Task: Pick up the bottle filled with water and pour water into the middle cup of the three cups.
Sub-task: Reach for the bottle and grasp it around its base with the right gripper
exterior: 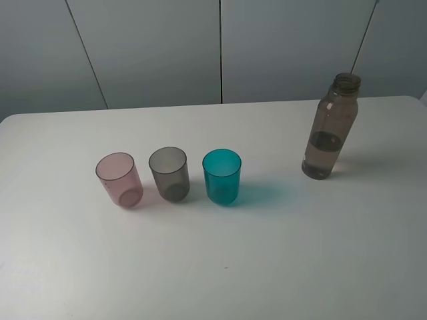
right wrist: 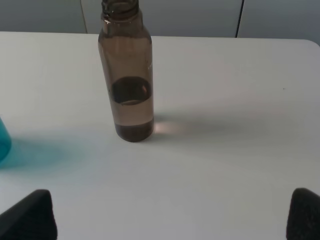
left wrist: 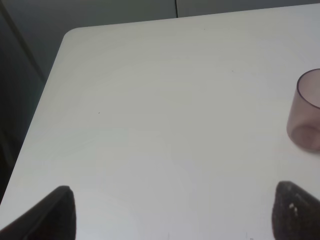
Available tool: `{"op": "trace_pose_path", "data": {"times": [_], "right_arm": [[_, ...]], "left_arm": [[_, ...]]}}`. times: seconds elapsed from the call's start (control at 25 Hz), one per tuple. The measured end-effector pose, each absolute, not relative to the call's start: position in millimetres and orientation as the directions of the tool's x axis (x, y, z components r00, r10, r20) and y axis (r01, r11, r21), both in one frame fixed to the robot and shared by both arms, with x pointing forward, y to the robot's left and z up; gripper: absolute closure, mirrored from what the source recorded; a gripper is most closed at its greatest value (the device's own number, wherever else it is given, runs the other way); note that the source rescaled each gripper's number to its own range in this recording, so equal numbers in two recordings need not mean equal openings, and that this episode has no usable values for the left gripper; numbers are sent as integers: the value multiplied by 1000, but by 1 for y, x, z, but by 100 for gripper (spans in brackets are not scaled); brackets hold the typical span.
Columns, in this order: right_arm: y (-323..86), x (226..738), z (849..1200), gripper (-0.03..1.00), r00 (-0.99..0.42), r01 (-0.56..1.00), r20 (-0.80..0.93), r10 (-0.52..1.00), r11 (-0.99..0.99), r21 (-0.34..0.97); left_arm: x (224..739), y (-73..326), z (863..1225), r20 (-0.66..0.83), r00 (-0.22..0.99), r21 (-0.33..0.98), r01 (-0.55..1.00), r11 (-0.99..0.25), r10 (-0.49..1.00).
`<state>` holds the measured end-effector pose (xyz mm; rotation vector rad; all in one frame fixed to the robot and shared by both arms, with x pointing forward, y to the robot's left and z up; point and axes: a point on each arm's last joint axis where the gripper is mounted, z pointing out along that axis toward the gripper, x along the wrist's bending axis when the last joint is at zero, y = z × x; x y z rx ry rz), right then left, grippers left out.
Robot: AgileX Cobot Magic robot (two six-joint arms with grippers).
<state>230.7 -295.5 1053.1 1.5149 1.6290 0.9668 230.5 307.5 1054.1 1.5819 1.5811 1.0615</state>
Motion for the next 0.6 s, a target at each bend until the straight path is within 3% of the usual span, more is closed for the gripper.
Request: {"op": "trace_pose_path", "data": {"times": [0.6], "right_arm": [[-295, 231, 1053, -3, -70, 474, -4, 998, 37, 880]], "left_arm": [[231, 308, 1054, 95, -57, 884, 464, -58, 994]]}}
